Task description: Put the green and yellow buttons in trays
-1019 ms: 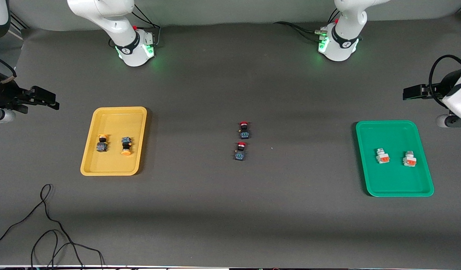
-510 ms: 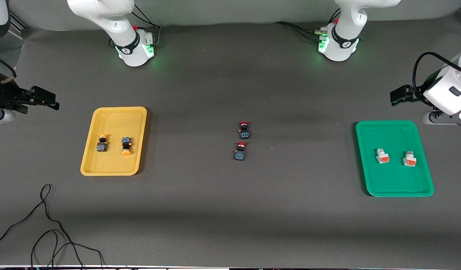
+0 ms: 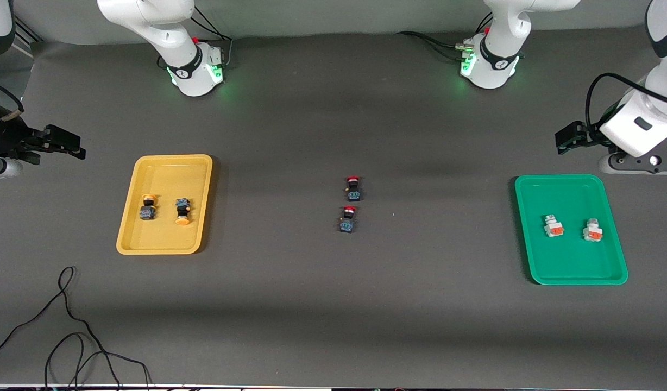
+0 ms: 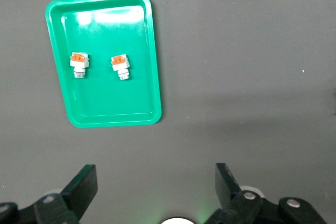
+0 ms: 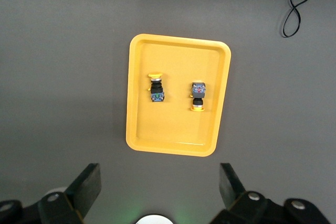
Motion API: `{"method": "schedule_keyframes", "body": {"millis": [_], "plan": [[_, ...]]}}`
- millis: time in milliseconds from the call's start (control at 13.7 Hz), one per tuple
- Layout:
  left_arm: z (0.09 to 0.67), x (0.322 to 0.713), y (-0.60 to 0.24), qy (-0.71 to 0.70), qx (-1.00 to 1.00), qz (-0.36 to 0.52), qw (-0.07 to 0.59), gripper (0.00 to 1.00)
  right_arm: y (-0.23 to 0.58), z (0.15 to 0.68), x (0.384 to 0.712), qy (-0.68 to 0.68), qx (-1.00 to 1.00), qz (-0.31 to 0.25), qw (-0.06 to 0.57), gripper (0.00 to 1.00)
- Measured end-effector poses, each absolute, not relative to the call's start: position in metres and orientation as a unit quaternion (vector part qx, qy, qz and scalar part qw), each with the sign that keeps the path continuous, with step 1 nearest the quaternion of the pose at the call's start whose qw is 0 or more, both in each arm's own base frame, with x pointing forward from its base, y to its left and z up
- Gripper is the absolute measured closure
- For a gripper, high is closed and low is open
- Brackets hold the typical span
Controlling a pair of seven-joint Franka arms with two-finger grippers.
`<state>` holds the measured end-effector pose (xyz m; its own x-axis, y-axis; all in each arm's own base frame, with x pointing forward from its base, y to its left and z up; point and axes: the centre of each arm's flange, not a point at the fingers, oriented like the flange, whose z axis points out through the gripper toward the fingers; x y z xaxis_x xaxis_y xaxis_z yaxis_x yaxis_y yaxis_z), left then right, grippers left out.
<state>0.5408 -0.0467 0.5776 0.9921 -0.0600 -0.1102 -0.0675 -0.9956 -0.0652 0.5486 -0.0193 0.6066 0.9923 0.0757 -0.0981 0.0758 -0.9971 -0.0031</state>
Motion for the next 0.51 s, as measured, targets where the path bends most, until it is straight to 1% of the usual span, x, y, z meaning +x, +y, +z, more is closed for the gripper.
{"method": "schedule_keyframes", "body": {"millis": [291,510], "plan": [[0.5750,0.5424,-0.0496,0.034,-0.997,0.056,0.034,0.00,-0.0193,0.6066,0.5486,0.038,0.998,-0.049,0.000,0.00],[0.5747,0.5418,-0.0558,0.033,-0.998,0.059,-0.001,0.00,-0.0193,0.6067,0.5487,0.038,0.998,-0.049,0.000,0.00]]}}
